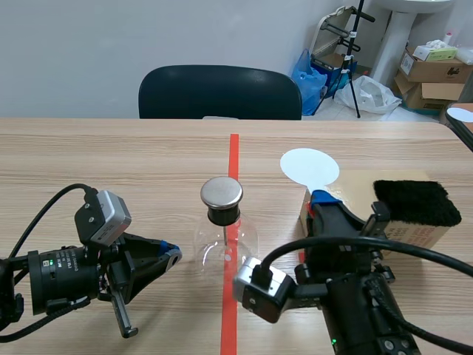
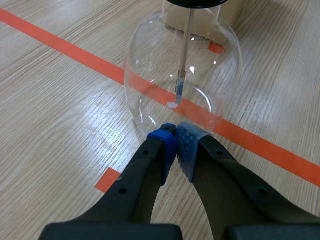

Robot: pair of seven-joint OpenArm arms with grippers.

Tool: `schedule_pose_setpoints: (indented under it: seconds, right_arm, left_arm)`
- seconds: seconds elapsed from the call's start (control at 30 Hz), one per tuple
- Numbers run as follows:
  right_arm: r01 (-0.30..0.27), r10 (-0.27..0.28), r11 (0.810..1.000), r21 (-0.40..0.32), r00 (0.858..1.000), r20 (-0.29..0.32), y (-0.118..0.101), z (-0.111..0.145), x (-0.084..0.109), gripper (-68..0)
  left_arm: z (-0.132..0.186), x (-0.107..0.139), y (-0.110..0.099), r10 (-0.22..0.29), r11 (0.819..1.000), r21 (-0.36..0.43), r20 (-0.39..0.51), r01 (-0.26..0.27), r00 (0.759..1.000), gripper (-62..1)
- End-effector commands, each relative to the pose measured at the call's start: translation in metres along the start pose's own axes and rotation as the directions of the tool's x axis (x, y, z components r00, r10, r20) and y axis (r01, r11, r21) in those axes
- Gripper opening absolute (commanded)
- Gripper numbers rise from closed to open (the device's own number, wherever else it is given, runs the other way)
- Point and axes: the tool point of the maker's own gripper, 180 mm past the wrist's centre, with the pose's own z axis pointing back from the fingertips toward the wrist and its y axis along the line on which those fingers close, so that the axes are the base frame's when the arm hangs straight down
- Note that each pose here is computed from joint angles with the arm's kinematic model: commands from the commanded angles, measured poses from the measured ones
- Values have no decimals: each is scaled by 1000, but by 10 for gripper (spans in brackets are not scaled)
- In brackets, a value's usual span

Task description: Do the electroscope experiment

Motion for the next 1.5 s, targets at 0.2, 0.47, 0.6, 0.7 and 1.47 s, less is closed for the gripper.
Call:
schedule_pose_setpoints:
  seconds: [0.2, 0.47, 0.6, 0.7, 1.47]
  right_arm:
    - [-1, -3, 999, -44, 996, -88, -13, -4, -18, -665]
    - [-1, -5, 999, -44, 992, -127, -13, -3, -25, -665]
    - [-1, -4, 999, -44, 992, -126, -13, -3, -25, -665]
    - [-1, -4, 999, -44, 992, -126, -13, -3, -25, -665]
    - [-1, -4, 999, -44, 992, -126, -13, -3, -25, -665]
  left_arm:
    - [-1, 13, 4, -11, 1000, 8, 41, 11, 999, -578]
    - [-1, 13, 4, -11, 1000, 8, 42, 10, 999, -578]
    - [-1, 14, 4, -11, 1000, 8, 46, 10, 999, -577]
    - [-1, 15, 4, -11, 1000, 8, 52, 10, 999, -577]
    - [-1, 15, 4, -11, 1000, 8, 52, 11, 999, -578]
